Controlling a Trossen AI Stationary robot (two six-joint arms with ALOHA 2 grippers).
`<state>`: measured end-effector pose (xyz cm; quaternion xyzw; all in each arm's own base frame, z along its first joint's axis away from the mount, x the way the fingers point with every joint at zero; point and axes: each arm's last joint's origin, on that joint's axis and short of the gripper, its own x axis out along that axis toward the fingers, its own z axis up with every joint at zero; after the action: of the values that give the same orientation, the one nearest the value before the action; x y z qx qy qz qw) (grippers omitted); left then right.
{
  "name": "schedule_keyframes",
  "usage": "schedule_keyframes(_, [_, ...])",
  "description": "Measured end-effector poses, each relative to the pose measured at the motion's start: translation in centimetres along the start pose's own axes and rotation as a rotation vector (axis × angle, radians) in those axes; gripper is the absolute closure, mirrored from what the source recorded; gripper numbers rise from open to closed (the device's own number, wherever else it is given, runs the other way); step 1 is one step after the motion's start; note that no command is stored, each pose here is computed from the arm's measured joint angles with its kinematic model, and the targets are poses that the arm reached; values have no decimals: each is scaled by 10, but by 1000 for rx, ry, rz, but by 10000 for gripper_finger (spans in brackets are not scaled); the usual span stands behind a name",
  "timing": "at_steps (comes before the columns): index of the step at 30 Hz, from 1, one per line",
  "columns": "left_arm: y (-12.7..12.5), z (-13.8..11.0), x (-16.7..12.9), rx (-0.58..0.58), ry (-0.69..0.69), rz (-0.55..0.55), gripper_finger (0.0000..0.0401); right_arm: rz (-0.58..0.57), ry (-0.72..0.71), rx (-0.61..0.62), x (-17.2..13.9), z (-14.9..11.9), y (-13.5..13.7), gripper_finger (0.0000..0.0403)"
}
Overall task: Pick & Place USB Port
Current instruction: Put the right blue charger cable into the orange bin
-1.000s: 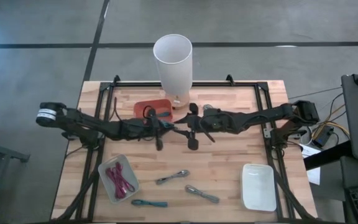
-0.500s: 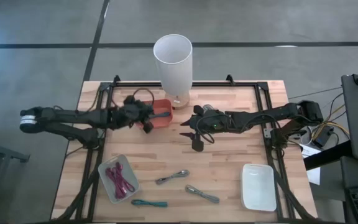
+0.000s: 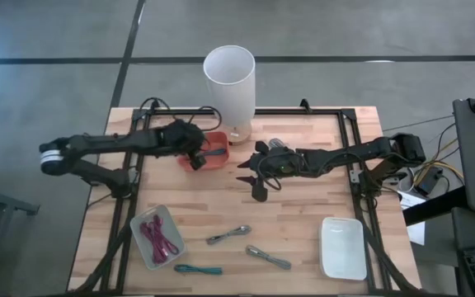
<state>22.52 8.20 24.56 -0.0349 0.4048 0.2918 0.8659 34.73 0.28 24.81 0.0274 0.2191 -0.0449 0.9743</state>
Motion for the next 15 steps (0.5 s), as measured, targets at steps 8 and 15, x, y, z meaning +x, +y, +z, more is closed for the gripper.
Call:
schedule_keyframes(8, [-4,-1,19,25,71,19,376,0,0,0,0,0,0,216])
schedule_keyframes(15, [4,-1,17,61,141,38,379,0,0,-4,0,0,0,216])
